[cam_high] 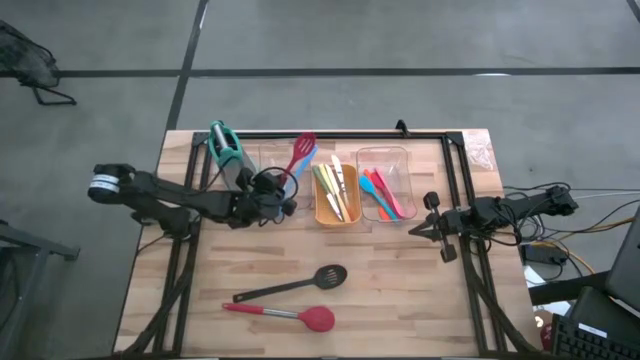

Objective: Pick & Place Kitchen Items
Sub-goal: Put the red serving spoon into the left transparent bin, then put the black serving spoon into the left transparent bin

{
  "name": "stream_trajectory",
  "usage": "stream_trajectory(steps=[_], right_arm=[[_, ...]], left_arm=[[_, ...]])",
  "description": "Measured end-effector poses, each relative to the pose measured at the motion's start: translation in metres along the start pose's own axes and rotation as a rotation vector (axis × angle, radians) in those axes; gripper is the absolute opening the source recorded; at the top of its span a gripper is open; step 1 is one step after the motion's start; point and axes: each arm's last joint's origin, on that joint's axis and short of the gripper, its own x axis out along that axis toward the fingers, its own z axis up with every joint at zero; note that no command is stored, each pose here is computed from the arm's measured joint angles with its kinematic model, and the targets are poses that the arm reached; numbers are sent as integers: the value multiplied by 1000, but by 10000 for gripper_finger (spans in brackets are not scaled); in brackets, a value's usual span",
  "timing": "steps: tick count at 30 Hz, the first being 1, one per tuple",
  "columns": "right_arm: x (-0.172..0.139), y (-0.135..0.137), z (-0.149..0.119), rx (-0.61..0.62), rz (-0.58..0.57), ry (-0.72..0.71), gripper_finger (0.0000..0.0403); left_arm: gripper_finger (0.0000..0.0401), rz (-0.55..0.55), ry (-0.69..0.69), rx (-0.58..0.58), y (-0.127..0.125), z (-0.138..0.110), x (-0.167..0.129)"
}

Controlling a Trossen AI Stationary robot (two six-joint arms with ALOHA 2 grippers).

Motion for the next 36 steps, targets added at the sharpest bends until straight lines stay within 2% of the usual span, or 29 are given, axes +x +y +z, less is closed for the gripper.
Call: stream_trajectory(steps=[15,23,28,36], right_arm=[[0,0,0,-1,0,0,8],[0,0,0,0,0,0,8],[0,0,0,0,0,0,9],[0,0,0,0,0,0,8]], left_arm=[[76,58,62,-5,0,-31,13],[80,50,75,-5,-1,-34,15],[97,51,74,-47,-1,-34,15],[119,50,72,-52,-2,-33,14]])
